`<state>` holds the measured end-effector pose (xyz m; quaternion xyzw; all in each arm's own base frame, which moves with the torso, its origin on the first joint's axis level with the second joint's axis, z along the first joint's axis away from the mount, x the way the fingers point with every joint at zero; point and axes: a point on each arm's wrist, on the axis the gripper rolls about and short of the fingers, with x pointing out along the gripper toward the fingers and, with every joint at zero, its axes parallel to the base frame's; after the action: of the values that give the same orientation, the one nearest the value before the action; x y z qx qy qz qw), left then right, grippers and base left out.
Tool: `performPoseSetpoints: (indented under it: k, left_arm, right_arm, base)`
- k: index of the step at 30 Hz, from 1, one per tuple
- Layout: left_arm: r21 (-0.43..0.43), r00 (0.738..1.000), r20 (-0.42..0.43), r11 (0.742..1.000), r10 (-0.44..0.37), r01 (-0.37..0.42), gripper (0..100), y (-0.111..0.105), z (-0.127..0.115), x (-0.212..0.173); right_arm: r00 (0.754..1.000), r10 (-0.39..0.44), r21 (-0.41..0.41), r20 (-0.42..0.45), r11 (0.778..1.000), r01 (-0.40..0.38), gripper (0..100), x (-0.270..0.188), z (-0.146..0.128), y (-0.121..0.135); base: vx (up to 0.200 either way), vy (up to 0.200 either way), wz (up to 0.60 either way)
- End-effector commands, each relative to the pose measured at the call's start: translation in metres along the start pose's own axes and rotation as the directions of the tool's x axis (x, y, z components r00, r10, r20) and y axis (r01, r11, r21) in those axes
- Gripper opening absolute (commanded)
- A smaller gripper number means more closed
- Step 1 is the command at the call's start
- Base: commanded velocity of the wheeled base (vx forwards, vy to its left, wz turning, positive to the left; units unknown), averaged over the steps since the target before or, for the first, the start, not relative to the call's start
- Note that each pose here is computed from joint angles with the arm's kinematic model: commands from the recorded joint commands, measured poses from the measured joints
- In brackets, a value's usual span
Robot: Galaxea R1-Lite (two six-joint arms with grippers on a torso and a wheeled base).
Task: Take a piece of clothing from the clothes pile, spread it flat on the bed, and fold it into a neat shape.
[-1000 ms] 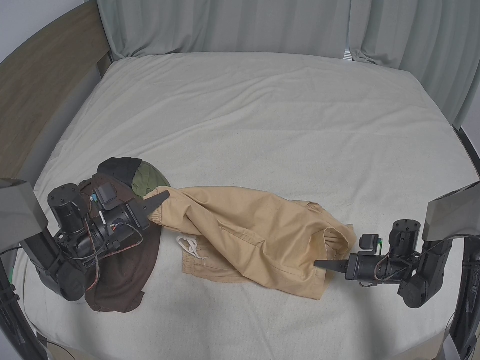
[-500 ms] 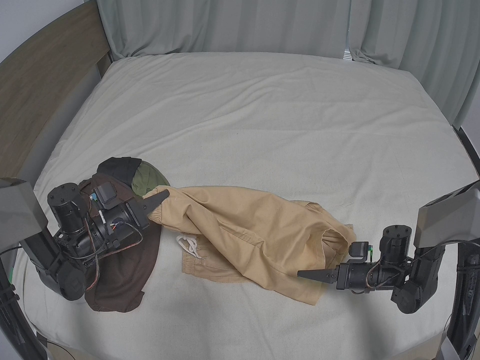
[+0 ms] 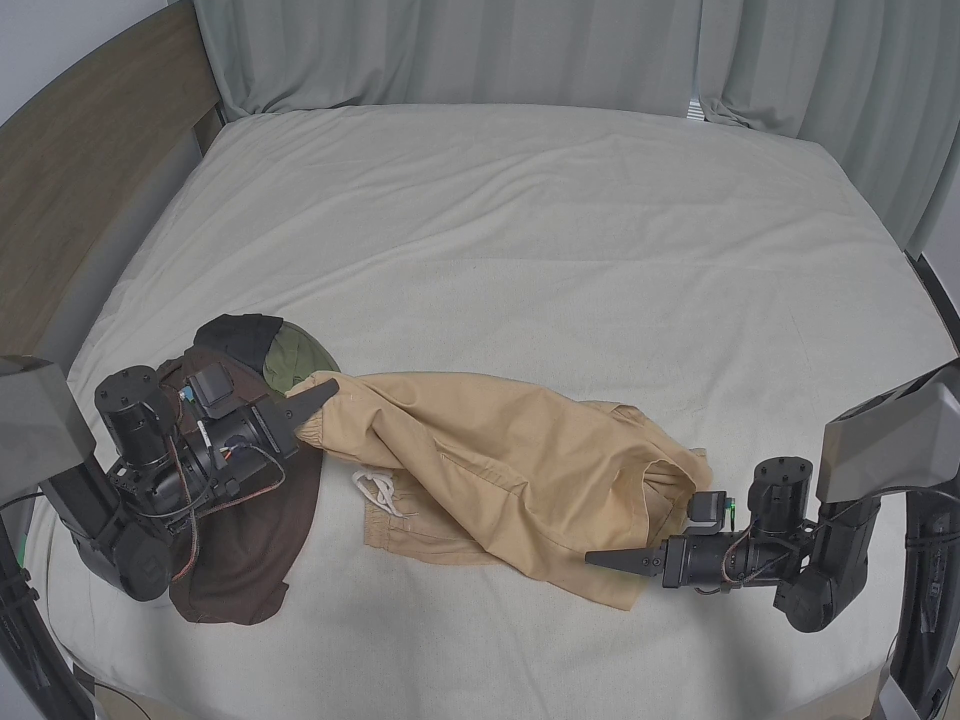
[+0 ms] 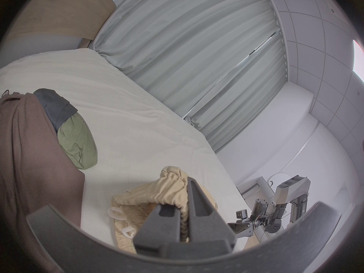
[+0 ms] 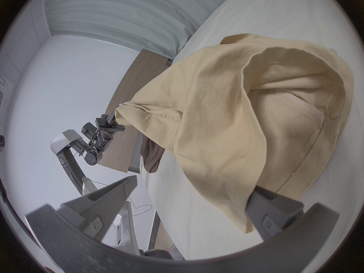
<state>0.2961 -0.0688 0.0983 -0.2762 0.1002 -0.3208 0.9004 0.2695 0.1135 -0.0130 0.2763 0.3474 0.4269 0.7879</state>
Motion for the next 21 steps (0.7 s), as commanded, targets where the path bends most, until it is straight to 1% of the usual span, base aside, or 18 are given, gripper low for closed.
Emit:
performPoseSetpoints:
  k: [1, 10, 15, 16, 18, 21]
  left_arm:
    - [0.000, 1.000, 0.000, 1.000, 0.000, 0.000, 0, 0.000, 0.000, 0.000]
    - [0.001, 1.000, 0.003, 1.000, -0.002, 0.002, 0, 0.000, 0.001, 0.000]
    - [0.013, 1.000, 0.027, 1.000, -0.013, 0.013, 0, -0.002, 0.007, 0.001]
    - [0.013, 1.000, 0.027, 1.000, -0.013, 0.013, 0, -0.002, 0.007, 0.001]
    - [0.027, 0.999, 0.047, 0.999, -0.025, 0.024, 0, -0.004, 0.013, 0.003]
    - [0.036, 0.997, 0.060, 0.999, -0.037, 0.035, 0, -0.006, 0.017, 0.004]
  right_arm:
    - [1.000, 0.000, -0.003, 0.000, 1.000, 0.000, 0, 0.001, 0.000, -0.001]
    - [1.000, 0.003, -0.013, 0.012, 1.000, -0.003, 0, 0.000, 0.003, 0.000]
    - [0.995, 0.044, -0.083, 0.087, 0.996, -0.037, 0, -0.017, 0.023, 0.027]
    - [0.995, 0.044, -0.083, 0.087, 0.996, -0.037, 0, -0.017, 0.023, 0.027]
    - [0.990, 0.073, -0.121, 0.116, 0.991, -0.059, 0, -0.030, 0.029, 0.045]
    - [0.988, 0.084, -0.139, 0.129, 0.988, -0.065, 0, -0.039, 0.029, 0.055]
  base:
    - [0.000, 0.000, 0.00]
    - [0.000, 0.000, 0.00]
    - [0.000, 0.000, 0.00]
    - [0.000, 0.000, 0.00]
    - [0.000, 0.000, 0.00]
    - [0.000, 0.000, 0.00]
